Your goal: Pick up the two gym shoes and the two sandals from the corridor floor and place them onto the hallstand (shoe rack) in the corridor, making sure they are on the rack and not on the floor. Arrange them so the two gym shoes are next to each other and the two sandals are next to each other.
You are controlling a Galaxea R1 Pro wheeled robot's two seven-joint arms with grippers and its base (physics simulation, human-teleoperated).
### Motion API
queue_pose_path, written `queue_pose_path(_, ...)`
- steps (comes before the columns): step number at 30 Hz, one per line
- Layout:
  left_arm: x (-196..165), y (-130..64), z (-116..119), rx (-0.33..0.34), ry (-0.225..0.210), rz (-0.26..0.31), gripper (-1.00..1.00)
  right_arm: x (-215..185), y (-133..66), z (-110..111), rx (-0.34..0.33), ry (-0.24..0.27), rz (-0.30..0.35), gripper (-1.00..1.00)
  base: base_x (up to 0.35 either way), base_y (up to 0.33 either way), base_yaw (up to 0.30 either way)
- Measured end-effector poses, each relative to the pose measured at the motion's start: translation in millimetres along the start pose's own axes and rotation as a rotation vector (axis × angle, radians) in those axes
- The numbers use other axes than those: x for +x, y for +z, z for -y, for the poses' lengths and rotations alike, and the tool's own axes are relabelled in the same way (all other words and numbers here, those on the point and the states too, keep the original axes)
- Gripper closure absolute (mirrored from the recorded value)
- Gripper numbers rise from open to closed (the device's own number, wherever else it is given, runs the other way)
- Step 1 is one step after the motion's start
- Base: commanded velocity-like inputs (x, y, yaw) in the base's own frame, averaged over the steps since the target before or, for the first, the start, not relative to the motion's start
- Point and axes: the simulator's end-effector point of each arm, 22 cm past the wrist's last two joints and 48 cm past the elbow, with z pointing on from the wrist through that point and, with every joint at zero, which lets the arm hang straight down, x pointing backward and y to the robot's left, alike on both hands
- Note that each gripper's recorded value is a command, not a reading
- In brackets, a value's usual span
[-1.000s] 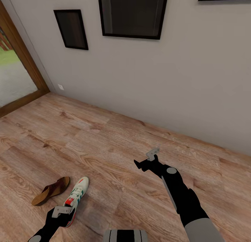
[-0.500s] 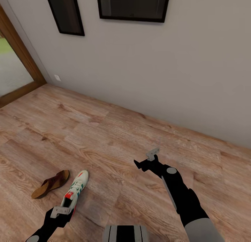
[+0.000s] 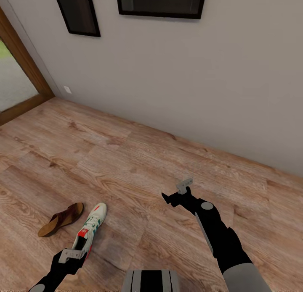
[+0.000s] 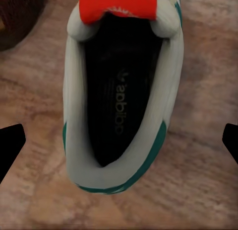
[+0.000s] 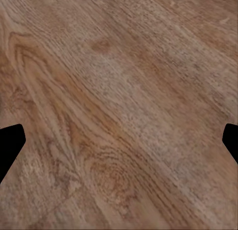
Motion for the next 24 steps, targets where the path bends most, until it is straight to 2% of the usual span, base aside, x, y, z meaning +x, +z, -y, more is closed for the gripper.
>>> queue_pose_path(11, 29, 5.2, 1, 0.004, 0.004, -0.057, -1.0, 33, 14.8, 0, -0.012, 0.025, -0.048, -1.0, 0.0, 0.0, 0.0)
queue_pose_path(24, 38, 6.0, -2, 0.0, 0.006, -0.072, -1.0, 43, 19.2, -1, -0.016, 0.033, -0.064, -1.0, 0.0, 0.0, 0.0)
